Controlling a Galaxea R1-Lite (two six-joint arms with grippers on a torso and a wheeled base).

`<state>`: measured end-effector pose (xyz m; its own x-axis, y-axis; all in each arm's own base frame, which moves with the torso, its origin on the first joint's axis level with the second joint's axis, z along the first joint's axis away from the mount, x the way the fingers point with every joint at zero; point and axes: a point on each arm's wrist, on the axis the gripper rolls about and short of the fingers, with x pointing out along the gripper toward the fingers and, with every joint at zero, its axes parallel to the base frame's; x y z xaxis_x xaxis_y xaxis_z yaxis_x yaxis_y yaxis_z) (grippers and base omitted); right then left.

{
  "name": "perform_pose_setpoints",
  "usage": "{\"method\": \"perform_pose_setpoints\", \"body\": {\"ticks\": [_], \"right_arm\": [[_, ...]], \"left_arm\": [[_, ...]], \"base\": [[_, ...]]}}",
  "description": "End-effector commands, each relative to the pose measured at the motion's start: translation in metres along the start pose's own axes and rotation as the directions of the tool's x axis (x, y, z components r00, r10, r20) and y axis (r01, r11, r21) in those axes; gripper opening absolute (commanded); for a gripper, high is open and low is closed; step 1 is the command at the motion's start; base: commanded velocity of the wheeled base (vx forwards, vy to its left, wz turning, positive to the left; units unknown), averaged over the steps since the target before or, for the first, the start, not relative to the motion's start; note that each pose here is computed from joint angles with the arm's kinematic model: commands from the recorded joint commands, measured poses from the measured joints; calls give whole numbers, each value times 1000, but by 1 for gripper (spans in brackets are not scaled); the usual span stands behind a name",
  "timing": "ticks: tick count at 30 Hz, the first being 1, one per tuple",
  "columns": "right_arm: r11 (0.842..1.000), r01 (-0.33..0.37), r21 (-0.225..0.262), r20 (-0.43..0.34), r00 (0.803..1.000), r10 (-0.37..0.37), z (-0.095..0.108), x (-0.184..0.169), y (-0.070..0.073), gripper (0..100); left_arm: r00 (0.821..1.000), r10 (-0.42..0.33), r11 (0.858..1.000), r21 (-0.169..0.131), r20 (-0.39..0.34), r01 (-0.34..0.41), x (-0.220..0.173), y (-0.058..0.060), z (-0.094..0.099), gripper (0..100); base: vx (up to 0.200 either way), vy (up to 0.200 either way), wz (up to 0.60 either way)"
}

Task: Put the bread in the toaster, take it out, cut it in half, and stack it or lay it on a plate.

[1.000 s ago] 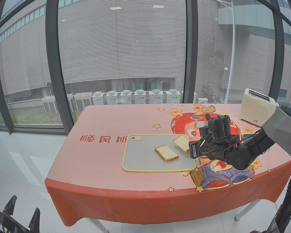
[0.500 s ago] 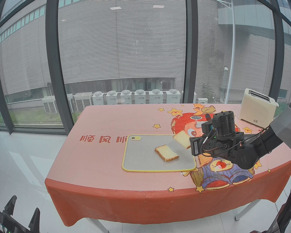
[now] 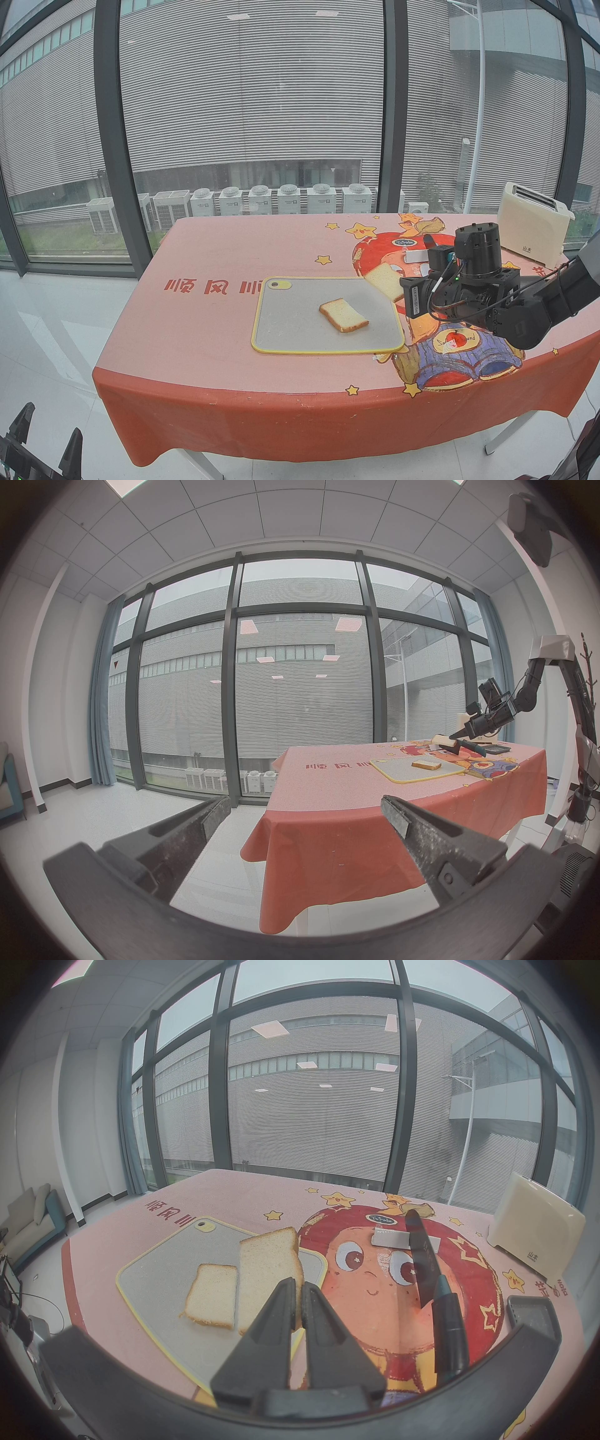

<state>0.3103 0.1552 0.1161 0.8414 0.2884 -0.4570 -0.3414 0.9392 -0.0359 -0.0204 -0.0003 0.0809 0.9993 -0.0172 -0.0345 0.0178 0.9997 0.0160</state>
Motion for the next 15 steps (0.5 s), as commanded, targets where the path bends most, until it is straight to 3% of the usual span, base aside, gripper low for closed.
{"method": "perform_pose_setpoints", "body": {"ticks": [1,15], "right_arm": [[1000,-1,1,14,1000,1,3,-7,-1,0],[1000,-9,-4,14,1000,9,-2,-23,1,0]], "left_arm": [[1000,0,1000,0,-19,0,1,0,-5,100],[1000,0,1000,2,-19,0,1,0,-5,100]], "base": [[0,0,0],[0,0,0]]}}
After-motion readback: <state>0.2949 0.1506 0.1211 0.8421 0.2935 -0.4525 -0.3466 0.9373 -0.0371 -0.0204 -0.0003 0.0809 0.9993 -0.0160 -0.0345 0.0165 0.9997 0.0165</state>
